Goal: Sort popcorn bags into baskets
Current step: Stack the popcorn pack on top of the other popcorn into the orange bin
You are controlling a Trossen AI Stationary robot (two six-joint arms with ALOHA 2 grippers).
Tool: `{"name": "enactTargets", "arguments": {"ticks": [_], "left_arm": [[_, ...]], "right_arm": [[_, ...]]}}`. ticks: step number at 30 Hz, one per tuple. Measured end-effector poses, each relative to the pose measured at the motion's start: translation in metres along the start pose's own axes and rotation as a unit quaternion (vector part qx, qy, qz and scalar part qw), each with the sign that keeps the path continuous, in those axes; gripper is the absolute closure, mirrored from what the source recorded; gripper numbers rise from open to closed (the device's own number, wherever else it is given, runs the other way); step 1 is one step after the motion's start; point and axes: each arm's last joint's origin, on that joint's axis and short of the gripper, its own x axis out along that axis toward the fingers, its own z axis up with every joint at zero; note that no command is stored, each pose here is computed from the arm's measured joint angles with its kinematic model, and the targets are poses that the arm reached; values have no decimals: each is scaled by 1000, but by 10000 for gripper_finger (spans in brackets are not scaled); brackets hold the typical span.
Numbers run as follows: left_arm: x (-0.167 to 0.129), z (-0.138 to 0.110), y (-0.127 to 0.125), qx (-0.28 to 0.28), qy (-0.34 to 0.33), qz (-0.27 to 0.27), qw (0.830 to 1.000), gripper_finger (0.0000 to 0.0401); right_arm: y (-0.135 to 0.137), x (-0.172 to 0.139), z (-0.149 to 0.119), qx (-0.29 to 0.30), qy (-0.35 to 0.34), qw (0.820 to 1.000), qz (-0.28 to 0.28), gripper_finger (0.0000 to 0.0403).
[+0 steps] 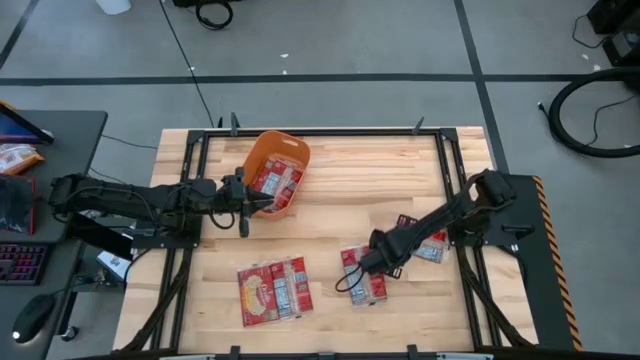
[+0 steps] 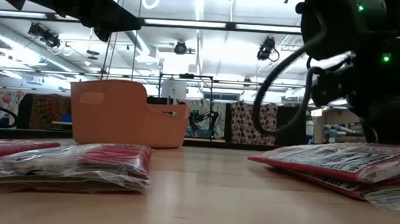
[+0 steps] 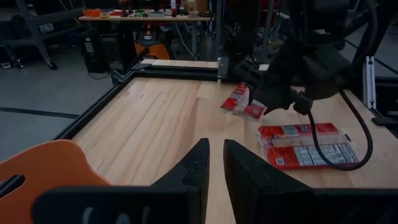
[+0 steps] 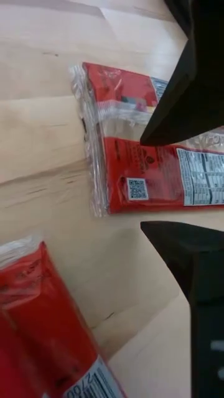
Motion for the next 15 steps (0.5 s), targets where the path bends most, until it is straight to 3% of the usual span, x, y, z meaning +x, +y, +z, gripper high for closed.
{"name": "enactTargets", "arguments": {"ticks": [6,15], "left_arm": [[0,0,0,0,0,0,1000,349],[0,0,0,-1,-1,0,1000,349]], "right_arm": [[1,1,-2,10,-3,1000,-12,174],[-2,17,-8,10,-11,1000,-22,188]]}}
